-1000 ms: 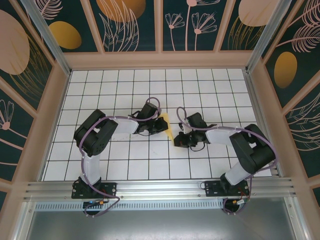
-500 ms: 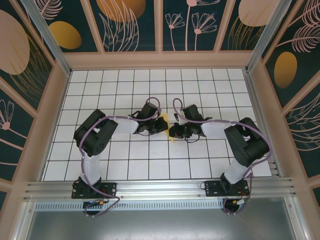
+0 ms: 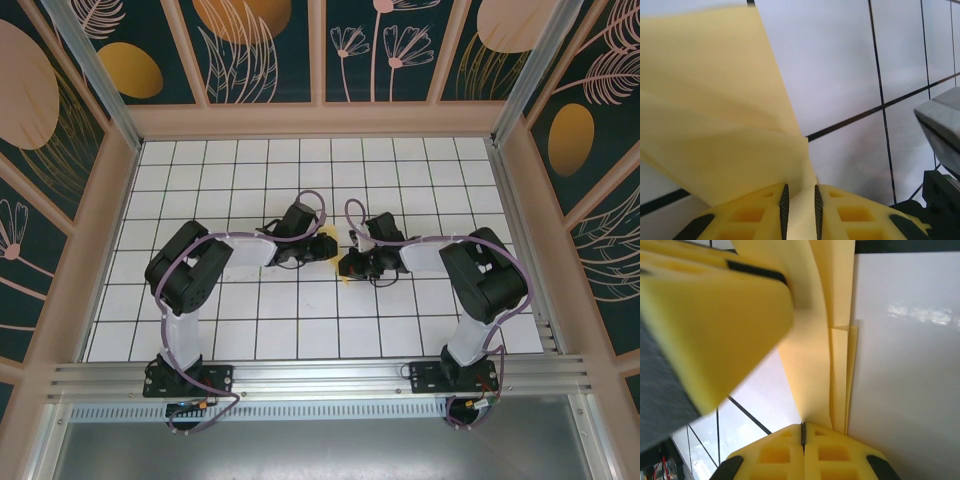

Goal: Fold a paper plane with a square sheet of paper (pick it up from the middle)
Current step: Fold the wing for the fifth time at the center of the table.

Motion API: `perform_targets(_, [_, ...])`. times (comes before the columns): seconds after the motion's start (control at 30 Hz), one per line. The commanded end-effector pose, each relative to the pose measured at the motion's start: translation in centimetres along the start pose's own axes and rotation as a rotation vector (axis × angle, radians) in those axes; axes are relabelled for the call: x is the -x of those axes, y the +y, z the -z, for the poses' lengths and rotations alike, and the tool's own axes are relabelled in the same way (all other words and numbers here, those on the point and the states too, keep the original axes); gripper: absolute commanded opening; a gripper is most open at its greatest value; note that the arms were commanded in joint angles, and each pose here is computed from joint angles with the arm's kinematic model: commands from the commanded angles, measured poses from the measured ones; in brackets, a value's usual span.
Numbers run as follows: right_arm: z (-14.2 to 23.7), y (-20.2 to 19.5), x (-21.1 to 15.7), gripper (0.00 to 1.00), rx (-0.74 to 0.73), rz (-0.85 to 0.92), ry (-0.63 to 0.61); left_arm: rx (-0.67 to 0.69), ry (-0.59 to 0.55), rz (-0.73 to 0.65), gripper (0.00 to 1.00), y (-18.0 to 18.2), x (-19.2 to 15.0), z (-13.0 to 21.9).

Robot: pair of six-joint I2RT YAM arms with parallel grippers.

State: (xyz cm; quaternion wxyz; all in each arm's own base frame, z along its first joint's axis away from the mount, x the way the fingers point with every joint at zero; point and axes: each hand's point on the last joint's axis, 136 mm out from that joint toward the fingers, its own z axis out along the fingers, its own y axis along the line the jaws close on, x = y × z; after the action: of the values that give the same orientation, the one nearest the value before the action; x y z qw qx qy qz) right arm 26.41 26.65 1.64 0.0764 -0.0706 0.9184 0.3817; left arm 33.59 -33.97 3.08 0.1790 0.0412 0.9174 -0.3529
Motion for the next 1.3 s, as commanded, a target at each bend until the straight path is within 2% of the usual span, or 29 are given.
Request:
perform_targets(0.0, [-0.3, -3.5, -2.0, 0.04, -0.105, -0.083, 0.041, 0.032, -0.104, -0.104, 0.25, -0.7, 2.7, 2.1])
perform_targets(0.17, [-0.5, -3.5, -2.0, 0.04, -0.104, -0.086, 0.048, 0.072, -0.112, -0.119, 0.25, 0.2, 2.7, 2.4])
perform_targets(0.87, [-0.9, -3.9, -2.5, 0.05, -0.107, -0.092, 0.075, 0.073, -0.051, -0.083, 0.2, 2.1, 1.6, -0.2])
perform_targets(1.27, [-0.9, -5.3, -4.5, 0.05, -0.145, -0.104, 0.126, 0.114, -0.051, -0.097, 0.2, 4.7, 1.9, -0.4])
